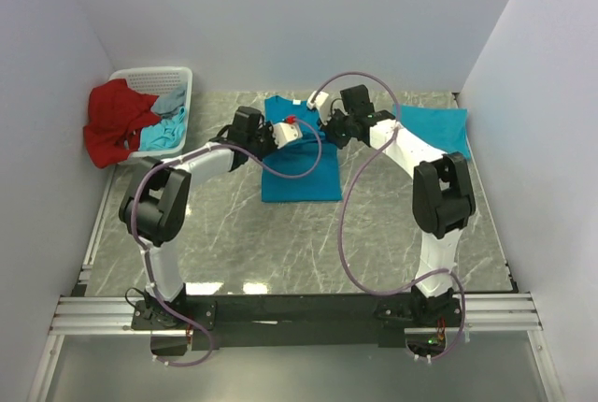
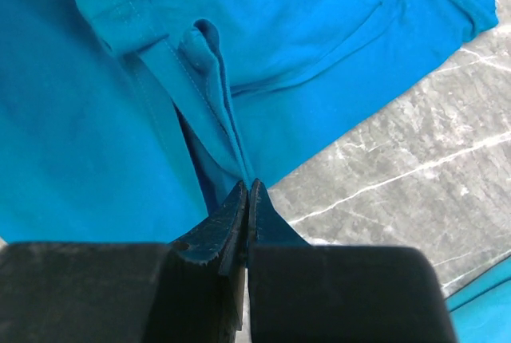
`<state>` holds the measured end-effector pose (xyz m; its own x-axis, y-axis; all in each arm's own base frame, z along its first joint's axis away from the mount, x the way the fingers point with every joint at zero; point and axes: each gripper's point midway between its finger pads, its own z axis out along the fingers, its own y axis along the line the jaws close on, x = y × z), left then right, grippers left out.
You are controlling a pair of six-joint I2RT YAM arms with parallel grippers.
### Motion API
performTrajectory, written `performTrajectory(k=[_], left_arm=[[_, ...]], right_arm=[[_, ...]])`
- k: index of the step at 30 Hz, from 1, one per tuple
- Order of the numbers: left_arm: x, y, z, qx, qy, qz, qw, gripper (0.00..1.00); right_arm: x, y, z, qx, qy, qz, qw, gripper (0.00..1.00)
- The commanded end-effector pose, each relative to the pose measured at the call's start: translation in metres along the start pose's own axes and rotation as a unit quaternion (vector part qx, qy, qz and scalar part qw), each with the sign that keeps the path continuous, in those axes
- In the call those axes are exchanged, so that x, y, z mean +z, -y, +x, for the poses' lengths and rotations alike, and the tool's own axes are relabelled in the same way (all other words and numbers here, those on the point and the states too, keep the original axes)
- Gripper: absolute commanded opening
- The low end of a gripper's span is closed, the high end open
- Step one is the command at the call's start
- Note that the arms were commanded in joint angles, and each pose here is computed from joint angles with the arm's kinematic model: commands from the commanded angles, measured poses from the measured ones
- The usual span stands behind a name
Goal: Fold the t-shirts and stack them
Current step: Fold the tshirt
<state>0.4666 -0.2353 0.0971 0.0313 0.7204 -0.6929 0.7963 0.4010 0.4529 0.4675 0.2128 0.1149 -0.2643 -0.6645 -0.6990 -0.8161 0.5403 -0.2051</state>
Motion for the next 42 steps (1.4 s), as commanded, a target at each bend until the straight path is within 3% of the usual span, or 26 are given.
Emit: performTrajectory(k=[1, 3, 4, 6, 7, 8, 9, 12, 15, 16, 17, 18, 19, 20, 21, 22, 23, 25, 26, 27, 29, 34, 42], left_arm=[[0.004, -0.015, -0.019, 0.003, 0.033, -0.002, 0.999, 0.01], [0.007, -0.023, -0.022, -0.013, 0.035, -0.011, 0.999, 0.02], [0.014, -0.031, -0.014, -0.028, 0.019, -0.036, 0.999, 0.15], [0.022, -0.056, -0.01, -0.122, 0.008, -0.102, 0.987, 0.48], [0.022, -0.073, -0.011, -0.159, 0.011, -0.14, 0.977, 0.67], [0.015, -0.1, -0.015, -0.194, 0.016, -0.183, 0.964, 0.73], [0.013, -0.11, -0.013, -0.256, 0.021, -0.203, 0.945, 0.77], [-0.023, -0.146, -0.037, -0.322, 0.067, -0.228, 0.917, 0.91], [-0.058, -0.134, -0.062, -0.254, 0.113, -0.184, 0.943, 0.92], [-0.064, -0.123, -0.063, -0.223, 0.116, -0.168, 0.953, 0.91], [-0.062, -0.101, -0.043, -0.171, 0.097, -0.147, 0.969, 0.91], [-0.075, -0.086, -0.053, -0.136, 0.113, -0.119, 0.977, 0.9], [-0.077, -0.071, -0.047, -0.108, 0.109, -0.099, 0.983, 0.89], [-0.074, -0.04, -0.025, -0.057, 0.09, -0.063, 0.992, 0.88], [-0.084, -0.022, -0.029, -0.027, 0.102, -0.039, 0.994, 0.87], [-0.086, -0.005, -0.022, -0.007, 0.097, -0.022, 0.995, 0.86], [-0.083, 0.031, -0.008, 0.009, 0.084, 0.015, 0.996, 0.86], [-0.088, 0.062, 0.001, 0.06, 0.066, 0.042, 0.995, 0.85], [-0.085, 0.089, 0.007, 0.079, 0.054, 0.067, 0.993, 0.84], [-0.086, 0.097, 0.009, 0.083, 0.048, 0.071, 0.993, 0.84], [-0.086, 0.114, 0.014, 0.08, 0.044, 0.083, 0.992, 0.83], [-0.076, 0.129, 0.031, 0.087, 0.009, 0.091, 0.992, 0.8], [-0.059, 0.117, 0.033, 0.104, 0.005, 0.063, 0.993, 0.79]], right_arm=[[-0.002, 0.017, -0.017, 0.009, 0.016, 0.02, 1.0, 0.0], [0.001, 0.022, -0.02, 0.017, 0.017, 0.028, 0.999, 0.0], [0.008, 0.028, -0.015, 0.042, 0.008, 0.043, 0.998, 0.0], [0.012, 0.048, -0.02, 0.087, 0.014, 0.097, 0.991, 0.25], [0.016, 0.07, -0.017, 0.147, 0.016, 0.163, 0.976, 0.34], [0.014, 0.082, -0.026, 0.164, 0.025, 0.189, 0.968, 0.47], [0.014, 0.09, -0.023, 0.182, 0.021, 0.209, 0.961, 0.5], [0.005, 0.105, -0.02, 0.224, 0.028, 0.241, 0.944, 0.51], [-0.008, 0.089, -0.019, 0.211, 0.052, 0.191, 0.957, 0.52], [-0.012, 0.083, -0.013, 0.176, 0.044, 0.167, 0.969, 0.53], [-0.011, 0.06, -0.018, 0.149, 0.056, 0.093, 0.983, 0.54], [-0.019, 0.034, -0.007, 0.13, 0.028, 0.027, 0.991, 0.55], [-0.027, 0.024, -0.001, 0.065, 0.028, -0.02, 0.997, 0.55], [-0.034, -0.007, -0.008, 0.042, 0.062, -0.108, 0.991, 0.55], [-0.05, -0.035, 0.005, 0.028, 0.044, -0.165, 0.985, 0.56], [-0.056, -0.045, 0.01, -0.065, 0.059, -0.194, 0.977, 0.58], [-0.058, -0.068, 0.027, -0.086, 0.052, -0.227, 0.969, 0.6], [-0.07, -0.08, 0.031, -0.179, 0.072, -0.219, 0.956, 0.61], [-0.063, -0.105, 0.058, -0.18, 0.055, -0.23, 0.955, 0.62], [-0.062, -0.089, 0.047, -0.22, 0.066, -0.166, 0.959, 0.64], [-0.053, -0.102, 0.067, -0.218, 0.044, -0.15, 0.963, 0.65], [-0.035, -0.111, 0.07, -0.231, 0.028, -0.119, 0.965, 0.65], [-0.021, -0.11, 0.079, -0.243, 0.01, -0.1, 0.965, 0.66]])
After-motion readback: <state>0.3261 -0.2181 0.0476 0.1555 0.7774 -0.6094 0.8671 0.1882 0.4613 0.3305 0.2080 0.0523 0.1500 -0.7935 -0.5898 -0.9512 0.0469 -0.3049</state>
